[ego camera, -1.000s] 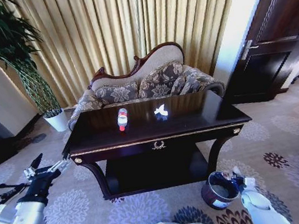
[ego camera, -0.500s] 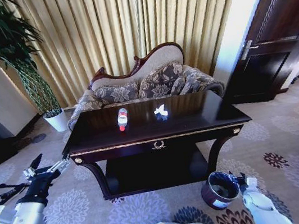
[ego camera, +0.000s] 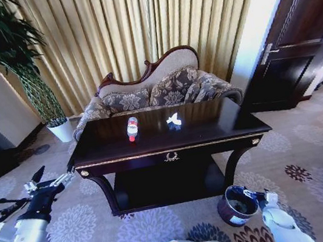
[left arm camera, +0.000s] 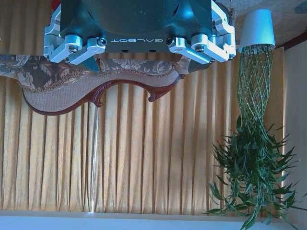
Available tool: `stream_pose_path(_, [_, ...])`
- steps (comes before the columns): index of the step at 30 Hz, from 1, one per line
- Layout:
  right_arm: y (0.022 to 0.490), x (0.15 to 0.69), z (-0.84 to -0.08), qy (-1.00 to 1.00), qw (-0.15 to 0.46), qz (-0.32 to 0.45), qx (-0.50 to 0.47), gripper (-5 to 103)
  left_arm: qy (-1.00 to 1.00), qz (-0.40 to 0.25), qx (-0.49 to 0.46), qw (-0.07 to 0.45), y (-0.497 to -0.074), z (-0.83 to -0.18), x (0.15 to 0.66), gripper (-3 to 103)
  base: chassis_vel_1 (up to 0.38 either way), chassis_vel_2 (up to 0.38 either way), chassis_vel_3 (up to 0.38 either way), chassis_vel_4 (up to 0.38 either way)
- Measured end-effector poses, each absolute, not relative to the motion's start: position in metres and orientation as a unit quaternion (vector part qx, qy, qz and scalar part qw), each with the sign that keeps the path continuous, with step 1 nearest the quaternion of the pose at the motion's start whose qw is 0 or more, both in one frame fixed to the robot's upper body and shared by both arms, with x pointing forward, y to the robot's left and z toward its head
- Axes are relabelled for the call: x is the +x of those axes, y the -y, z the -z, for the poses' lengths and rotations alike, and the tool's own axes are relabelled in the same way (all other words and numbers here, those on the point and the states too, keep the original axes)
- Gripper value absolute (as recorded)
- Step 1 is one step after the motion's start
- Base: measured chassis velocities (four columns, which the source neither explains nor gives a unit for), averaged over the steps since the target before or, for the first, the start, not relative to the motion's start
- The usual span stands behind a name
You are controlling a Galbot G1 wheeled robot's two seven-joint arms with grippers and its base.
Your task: Move to the front of the table and place the trash on the table into the trash bin.
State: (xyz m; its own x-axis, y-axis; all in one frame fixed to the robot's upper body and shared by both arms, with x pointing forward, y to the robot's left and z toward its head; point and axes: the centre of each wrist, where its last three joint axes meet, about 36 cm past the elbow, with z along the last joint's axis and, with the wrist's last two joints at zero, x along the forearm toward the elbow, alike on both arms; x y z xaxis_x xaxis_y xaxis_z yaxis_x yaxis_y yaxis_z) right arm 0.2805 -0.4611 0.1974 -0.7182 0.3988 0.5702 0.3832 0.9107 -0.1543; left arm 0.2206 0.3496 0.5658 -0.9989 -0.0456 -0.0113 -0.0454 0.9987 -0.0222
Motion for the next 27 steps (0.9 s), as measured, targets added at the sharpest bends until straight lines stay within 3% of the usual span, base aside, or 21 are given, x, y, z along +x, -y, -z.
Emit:
stream_pose_path(7, [0.452,0.290,-0.256,0.946,0.257,0.027,-0.194,100,-1.000,0.011,-0.022,0.007,-0.350,-0.566,0.221,100,0.000,0.000,0.000,0.000])
stream_pose_path(15, [0.395,0.284,-0.353,0.984,0.117,0.077,-0.110,100,-1.000,0.013,-0.018,0.005,-0.349,-0.565,0.220,100,0.000,0.000,0.000,0.000])
stream_pose_path(19, [0.363,0.283,-0.405,0.993,0.051,0.087,-0.055,100,-1.000,0.012,-0.017,0.005,-0.349,-0.565,0.220,100,0.000,0.000,0.000,0.000])
stream_pose_path(27, [0.329,0.270,-0.457,0.998,-0.006,0.057,0.009,100,-1.000,0.010,-0.018,0.006,-0.349,-0.565,0.220,100,0.000,0.000,0.000,0.000])
